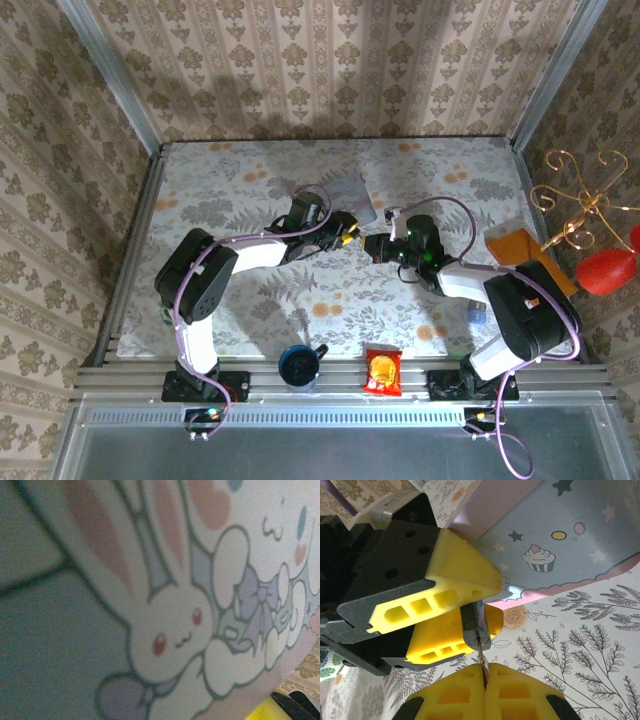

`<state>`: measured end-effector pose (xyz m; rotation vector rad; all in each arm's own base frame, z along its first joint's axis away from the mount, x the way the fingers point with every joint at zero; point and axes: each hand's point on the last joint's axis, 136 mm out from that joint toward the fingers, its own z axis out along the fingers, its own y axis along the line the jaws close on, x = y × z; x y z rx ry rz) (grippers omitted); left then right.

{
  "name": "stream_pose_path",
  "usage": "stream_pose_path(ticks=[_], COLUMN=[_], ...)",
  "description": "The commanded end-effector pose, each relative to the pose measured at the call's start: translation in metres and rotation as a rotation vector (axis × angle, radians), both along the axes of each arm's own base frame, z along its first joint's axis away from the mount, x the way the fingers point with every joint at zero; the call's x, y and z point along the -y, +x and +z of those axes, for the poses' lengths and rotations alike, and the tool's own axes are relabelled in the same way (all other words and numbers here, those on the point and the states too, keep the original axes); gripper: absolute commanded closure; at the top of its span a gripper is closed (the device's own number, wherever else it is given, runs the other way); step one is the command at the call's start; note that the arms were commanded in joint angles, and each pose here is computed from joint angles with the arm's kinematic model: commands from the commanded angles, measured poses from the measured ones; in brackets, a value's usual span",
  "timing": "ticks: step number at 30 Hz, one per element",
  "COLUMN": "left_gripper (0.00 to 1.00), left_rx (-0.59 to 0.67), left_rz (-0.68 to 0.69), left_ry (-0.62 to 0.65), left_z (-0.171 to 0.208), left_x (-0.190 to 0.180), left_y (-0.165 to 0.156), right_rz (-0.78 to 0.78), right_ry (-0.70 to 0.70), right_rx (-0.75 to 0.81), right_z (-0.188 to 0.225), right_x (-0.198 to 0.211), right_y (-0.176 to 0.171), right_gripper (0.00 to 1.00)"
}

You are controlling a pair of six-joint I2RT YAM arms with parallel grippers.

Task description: Unlock the padlock with the key

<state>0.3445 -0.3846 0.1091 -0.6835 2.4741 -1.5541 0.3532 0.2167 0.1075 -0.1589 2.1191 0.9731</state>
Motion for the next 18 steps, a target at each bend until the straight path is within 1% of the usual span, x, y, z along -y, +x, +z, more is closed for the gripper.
stream_pose_path(ticks=[1, 5, 11, 18], left_gripper=[1.0, 1.0, 1.0, 1.0], left_rx=[0.0, -0.023, -0.03, -0.044], left_rz=[-0.161, -0.153, -0.173, -0.198], left_ry=[-0.121, -0.127, -0.151, -0.143], left_z=[0.022, 0.016, 0.019, 0.017], left_x=[0.035, 0.033, 0.04, 0.043], left_y=[-0.028, -0.03, -0.029, -0.032], right_rz=[0.206, 0.168, 0.297, 0.318], right_ry=[0.162, 0.155, 0.181, 0.018], right_rx=[0.148, 0.1, 0.092, 0.074], right_z=[0.06, 0.062, 0.073, 0.06], right_x=[-0.042, -0.037, -0.054, -0.05], right_y=[-0.001, 0.011, 0.003, 0.004], right_gripper=[1.0, 1.0, 1.0, 1.0])
